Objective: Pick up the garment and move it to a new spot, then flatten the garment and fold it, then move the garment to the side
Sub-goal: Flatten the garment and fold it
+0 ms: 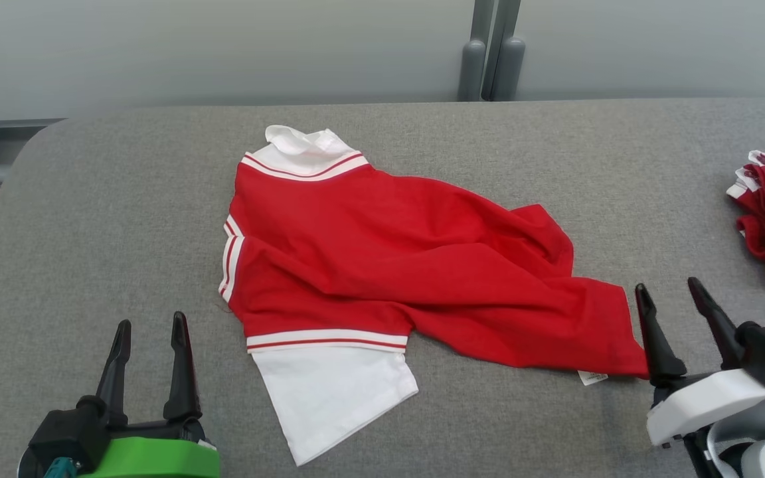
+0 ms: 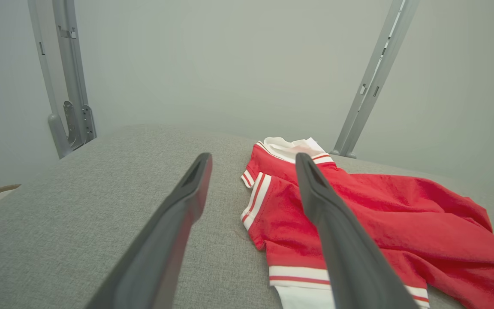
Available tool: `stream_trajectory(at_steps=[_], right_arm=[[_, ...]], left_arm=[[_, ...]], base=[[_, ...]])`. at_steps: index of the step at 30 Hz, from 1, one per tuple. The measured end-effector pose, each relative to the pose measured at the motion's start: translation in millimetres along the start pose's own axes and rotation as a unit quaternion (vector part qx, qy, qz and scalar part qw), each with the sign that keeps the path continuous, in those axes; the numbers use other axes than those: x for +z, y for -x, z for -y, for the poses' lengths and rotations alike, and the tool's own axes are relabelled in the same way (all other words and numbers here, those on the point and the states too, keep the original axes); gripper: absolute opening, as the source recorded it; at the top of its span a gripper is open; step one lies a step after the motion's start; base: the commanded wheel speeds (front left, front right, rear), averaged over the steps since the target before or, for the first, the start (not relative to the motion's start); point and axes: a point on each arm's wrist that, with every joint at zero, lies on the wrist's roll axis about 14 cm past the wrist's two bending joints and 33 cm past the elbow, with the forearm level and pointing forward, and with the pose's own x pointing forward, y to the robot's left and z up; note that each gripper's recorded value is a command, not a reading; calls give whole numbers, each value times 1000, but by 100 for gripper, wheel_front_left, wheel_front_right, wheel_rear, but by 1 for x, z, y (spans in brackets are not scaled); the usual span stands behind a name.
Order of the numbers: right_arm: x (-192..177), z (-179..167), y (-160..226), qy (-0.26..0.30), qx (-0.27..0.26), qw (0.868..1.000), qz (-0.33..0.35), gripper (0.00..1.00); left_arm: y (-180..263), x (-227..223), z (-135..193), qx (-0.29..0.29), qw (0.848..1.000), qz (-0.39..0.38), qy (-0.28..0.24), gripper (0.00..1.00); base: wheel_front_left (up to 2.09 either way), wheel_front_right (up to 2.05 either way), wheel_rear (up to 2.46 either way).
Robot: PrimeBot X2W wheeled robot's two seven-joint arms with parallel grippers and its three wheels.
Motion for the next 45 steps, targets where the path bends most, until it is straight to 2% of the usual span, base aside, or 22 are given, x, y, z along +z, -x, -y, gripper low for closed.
stream_trajectory(at_steps=[6,17,45], right_arm=[[0,-30,5,-15,21,999,23,100],[11,-46,16,2,33,997,62,100],[-2,-44,25,5,28,999,43,100]], left_arm=[[6,3,0,0,1000,3,-8,100],[32,-23,-1,-24,996,-45,-68,100],[41,-35,0,-29,995,-66,-75,100]], base=[[0,0,0],[0,0,0],[0,0,0]])
